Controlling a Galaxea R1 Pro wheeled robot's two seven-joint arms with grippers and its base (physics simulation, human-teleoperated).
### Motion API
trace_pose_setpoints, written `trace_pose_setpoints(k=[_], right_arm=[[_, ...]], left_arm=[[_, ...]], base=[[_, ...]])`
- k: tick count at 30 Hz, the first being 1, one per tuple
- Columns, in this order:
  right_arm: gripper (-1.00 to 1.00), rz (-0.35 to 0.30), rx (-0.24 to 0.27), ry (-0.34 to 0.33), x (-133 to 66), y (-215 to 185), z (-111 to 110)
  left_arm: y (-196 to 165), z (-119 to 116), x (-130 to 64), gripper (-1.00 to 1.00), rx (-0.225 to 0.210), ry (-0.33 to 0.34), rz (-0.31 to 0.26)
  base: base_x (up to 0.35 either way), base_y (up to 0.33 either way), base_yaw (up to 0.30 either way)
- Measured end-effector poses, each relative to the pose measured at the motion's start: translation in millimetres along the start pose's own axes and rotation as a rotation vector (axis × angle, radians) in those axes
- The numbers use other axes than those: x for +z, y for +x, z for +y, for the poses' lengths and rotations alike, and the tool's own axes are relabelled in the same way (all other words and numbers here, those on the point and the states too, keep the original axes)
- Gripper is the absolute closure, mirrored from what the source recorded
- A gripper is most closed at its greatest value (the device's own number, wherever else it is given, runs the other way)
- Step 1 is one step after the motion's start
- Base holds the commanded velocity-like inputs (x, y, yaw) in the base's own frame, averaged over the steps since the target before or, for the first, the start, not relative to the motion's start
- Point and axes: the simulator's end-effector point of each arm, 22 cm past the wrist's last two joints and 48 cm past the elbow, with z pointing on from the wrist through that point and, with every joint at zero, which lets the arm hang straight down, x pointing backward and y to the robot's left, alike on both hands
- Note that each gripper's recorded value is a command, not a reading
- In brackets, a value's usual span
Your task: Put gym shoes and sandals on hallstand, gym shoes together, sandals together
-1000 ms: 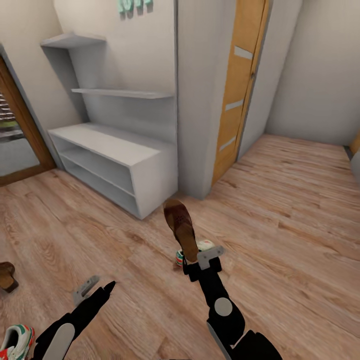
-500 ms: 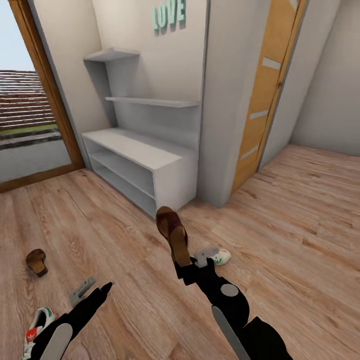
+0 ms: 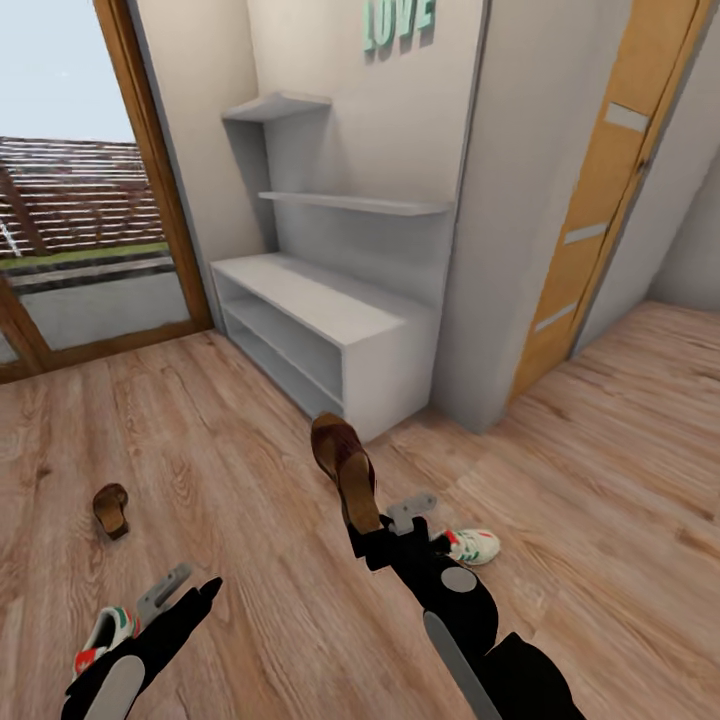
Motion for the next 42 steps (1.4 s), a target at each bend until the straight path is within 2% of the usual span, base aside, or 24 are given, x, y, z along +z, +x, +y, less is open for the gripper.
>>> trace_pose_setpoints(k=[18, 26, 28, 32, 34, 36, 37, 39, 42], right_arm=[[1.00, 0.010, 0.003, 0.000, 4.0, 4, 0], [1.00, 0.019, 0.005, -0.001, 5.9, 7, 0], [1.00, 0.030, 0.003, -0.002, 6.3, 10, 0], [1.00, 0.116, -0.028, -0.002, 6.2, 18, -2], [1.00, 0.156, -0.041, 0.004, 4.7, 21, -7], [1.00, 0.187, -0.038, 0.028, 2.5, 20, -21], [1.00, 0.198, -0.025, 0.051, 1.2, 16, -36], [1.00, 0.199, -0.006, 0.049, 1.2, 12, -42], [1.00, 0.187, 0.036, 0.022, 1.2, 3, -53]], left_arm=[[3, 5, 2.2, -1.00, -0.004, -0.011, 0.002], [5, 6, 3.5, -1.00, -0.008, -0.012, 0.006], [5, 6, 3.8, -1.00, -0.009, -0.012, 0.007], [6, 7, 4.3, -1.00, -0.010, -0.014, 0.009], [6, 7, 4.6, -1.00, -0.010, -0.014, 0.010], [8, 7, 5.0, -1.00, -0.010, -0.014, 0.012], [10, 5, 5.2, -1.00, -0.008, -0.011, 0.016], [11, 2, 5.6, -1.00, -0.007, -0.006, 0.019], [15, -18, 5.7, -1.00, 0.023, 0.036, 0.030]], base=[[0.330, -0.152, 0.268], [0.115, -0.047, 0.268], [0.023, -0.009, 0.268], [0.010, -0.004, 0.268], [0.005, -0.002, 0.268], [0.002, -0.001, 0.269], [0.001, -0.001, 0.270], [0.001, 0.000, 0.271], [0.000, 0.000, 0.271]])
